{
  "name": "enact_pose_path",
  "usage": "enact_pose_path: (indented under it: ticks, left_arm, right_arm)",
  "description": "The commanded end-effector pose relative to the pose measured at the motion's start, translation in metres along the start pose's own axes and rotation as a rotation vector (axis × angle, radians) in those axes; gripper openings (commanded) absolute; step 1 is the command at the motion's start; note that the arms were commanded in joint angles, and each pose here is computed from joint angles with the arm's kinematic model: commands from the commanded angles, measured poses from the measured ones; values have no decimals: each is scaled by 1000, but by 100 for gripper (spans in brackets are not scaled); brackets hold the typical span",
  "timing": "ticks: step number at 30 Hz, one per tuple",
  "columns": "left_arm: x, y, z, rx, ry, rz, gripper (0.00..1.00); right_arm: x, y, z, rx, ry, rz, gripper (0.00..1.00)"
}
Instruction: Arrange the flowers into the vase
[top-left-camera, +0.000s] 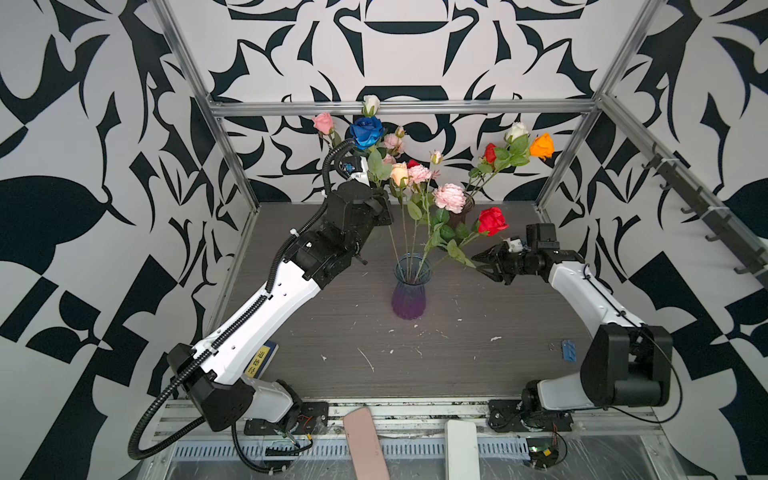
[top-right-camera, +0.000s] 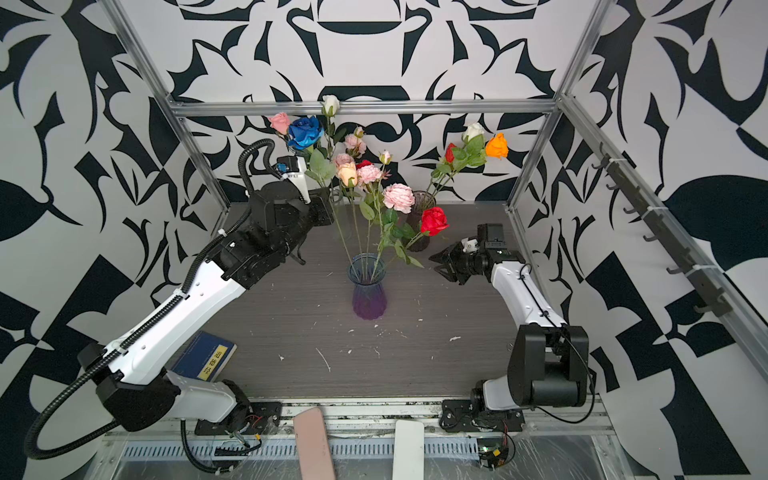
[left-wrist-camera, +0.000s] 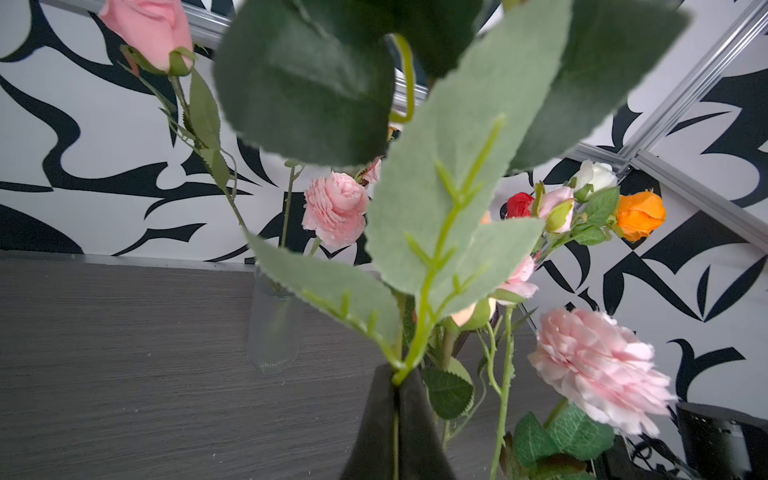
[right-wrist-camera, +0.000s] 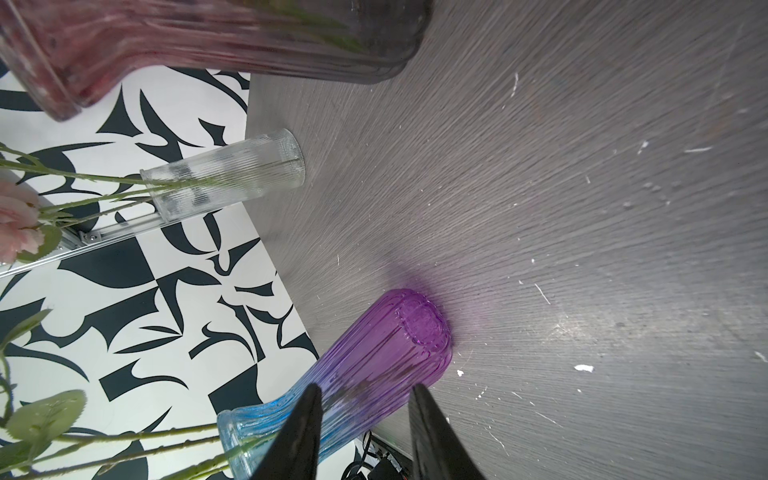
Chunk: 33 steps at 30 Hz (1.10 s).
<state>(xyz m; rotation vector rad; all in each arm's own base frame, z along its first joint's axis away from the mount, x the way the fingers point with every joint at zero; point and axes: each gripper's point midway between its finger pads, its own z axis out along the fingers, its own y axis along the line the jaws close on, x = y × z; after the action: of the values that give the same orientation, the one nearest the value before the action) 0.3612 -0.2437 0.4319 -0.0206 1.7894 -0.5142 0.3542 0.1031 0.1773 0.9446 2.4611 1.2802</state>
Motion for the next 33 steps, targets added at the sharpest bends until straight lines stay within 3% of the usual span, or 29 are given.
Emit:
enact_pose_path:
  ticks: [1, 2, 5, 8, 17, 21, 25, 28, 33]
  left_arm:
    - [-6, 1, -11, -11, -37, -1, 6]
    - [-2, -2, -13, -6, -27, 8, 11]
    - [14, -8, -18, -5, 3, 76, 43]
    - [36, 4, -25, -55, 50, 163, 60]
    - [114, 74, -79, -130, 186, 105, 63]
    - [161, 51, -82, 98, 280, 121, 82]
    - [211, 32, -71, 277, 326, 134, 84]
    - [232, 18, -68, 431, 248, 176, 84]
    - [256, 21, -65, 521, 105, 225, 94]
  right_arm:
    - [-3, 18, -3, -38, -5, -36, 39]
    - [-3, 19, -3, -40, -5, -39, 39]
    - [-3, 19, -3, -41, -1, -40, 39]
    - [-2, 21, -4, -45, 1, -45, 39]
    - [2, 13, -1, -35, 15, -42, 39]
    - [7, 12, 3, -29, 27, -47, 39]
    - [11, 9, 6, -16, 32, -49, 39]
    - [18, 4, 10, 1, 39, -68, 40]
    - [39, -11, 26, 63, 57, -90, 41]
